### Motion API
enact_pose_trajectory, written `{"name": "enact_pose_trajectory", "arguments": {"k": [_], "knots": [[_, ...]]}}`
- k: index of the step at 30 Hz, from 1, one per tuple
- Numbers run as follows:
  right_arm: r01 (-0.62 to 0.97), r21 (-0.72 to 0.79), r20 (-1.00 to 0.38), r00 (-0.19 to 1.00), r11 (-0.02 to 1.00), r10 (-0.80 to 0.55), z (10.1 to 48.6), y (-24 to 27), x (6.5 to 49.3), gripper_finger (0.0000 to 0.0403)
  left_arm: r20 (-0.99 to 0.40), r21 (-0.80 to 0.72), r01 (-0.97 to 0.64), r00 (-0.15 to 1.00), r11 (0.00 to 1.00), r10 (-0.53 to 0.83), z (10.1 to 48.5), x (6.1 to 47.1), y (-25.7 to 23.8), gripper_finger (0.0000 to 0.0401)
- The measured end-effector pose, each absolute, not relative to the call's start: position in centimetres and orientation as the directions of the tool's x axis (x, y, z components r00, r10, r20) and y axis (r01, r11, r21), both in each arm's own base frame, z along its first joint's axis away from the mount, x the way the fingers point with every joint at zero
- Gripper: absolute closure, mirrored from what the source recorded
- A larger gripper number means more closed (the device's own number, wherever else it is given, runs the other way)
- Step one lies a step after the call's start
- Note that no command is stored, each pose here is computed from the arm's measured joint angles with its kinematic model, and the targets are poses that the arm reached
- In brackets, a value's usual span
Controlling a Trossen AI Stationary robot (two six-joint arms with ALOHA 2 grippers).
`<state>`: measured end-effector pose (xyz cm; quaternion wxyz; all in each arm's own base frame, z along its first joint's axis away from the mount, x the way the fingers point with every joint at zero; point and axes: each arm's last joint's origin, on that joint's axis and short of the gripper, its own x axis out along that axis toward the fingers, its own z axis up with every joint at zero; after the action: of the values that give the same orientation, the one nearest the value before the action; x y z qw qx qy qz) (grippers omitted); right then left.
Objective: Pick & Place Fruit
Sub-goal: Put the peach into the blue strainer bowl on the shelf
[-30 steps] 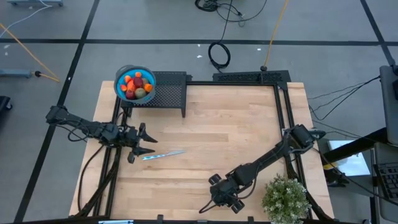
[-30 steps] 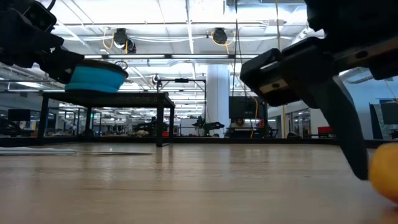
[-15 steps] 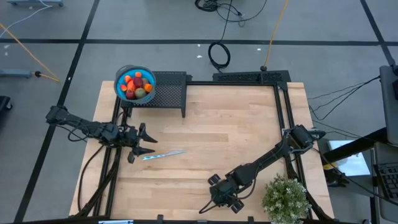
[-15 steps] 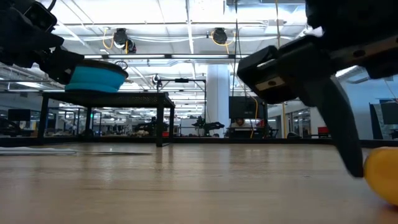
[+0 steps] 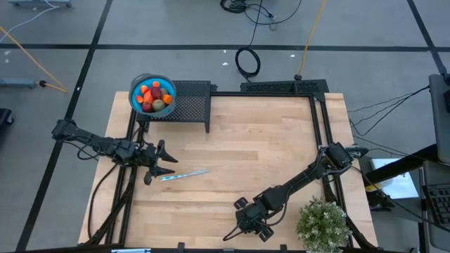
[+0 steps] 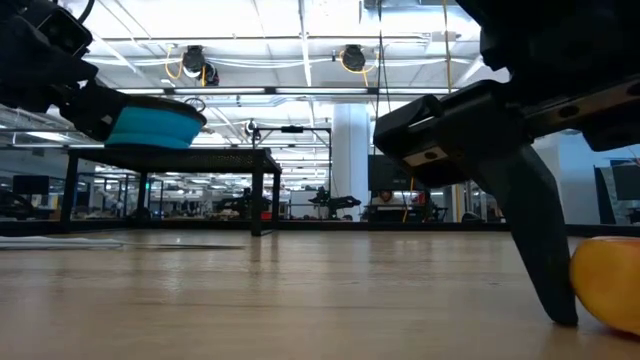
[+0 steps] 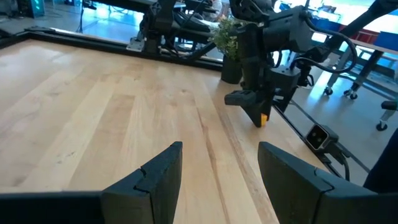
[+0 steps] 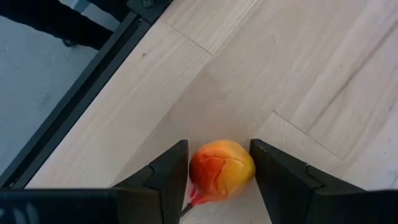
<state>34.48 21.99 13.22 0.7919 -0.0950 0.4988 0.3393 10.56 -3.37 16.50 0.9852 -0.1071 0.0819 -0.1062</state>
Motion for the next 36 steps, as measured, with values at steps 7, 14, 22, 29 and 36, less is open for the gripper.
{"name": "enact_pose_trajectory", "arguments": {"k": [7, 14, 22, 29, 36], "knots": [[-0.629, 0.189, -0.857, 0.269, 0.754, 0.44, 13.2, 22.0, 34.4, 0.0255, -0.139, -0.229, 0.193, 0.964, 0.954, -0.228, 16.5, 10.6, -3.4, 0.019], [-0.624, 0.186, -0.853, 0.28, 0.759, 0.439, 14.1, 21.5, 34.4, 0.0279, -0.137, -0.229, 0.193, 0.964, 0.954, -0.228, 16.5, 10.6, -3.4, 0.019], [-0.574, 0.175, -0.787, 0.406, 0.8, 0.464, 18.7, 18.6, 35.3, 0.0276, -0.115, -0.231, 0.195, 0.967, 0.953, -0.226, 16.7, 10.6, -3.4, 0.019], [-0.533, 0.136, -0.629, 0.605, 0.835, 0.488, 25.3, 14.7, 35.6, 0.0276, -0.055, -0.239, 0.209, 0.972, 0.948, -0.228, 17.3, 10.6, -3.4, 0.019], [-0.484, 0.062, -0.336, 0.813, 0.873, 0.475, 32.2, 10.7, 35.2, 0.0275, 0.008, -0.24, 0.223, 0.974, 0.945, -0.228, 17.9, 10.6, -3.4, 0.019]]}}
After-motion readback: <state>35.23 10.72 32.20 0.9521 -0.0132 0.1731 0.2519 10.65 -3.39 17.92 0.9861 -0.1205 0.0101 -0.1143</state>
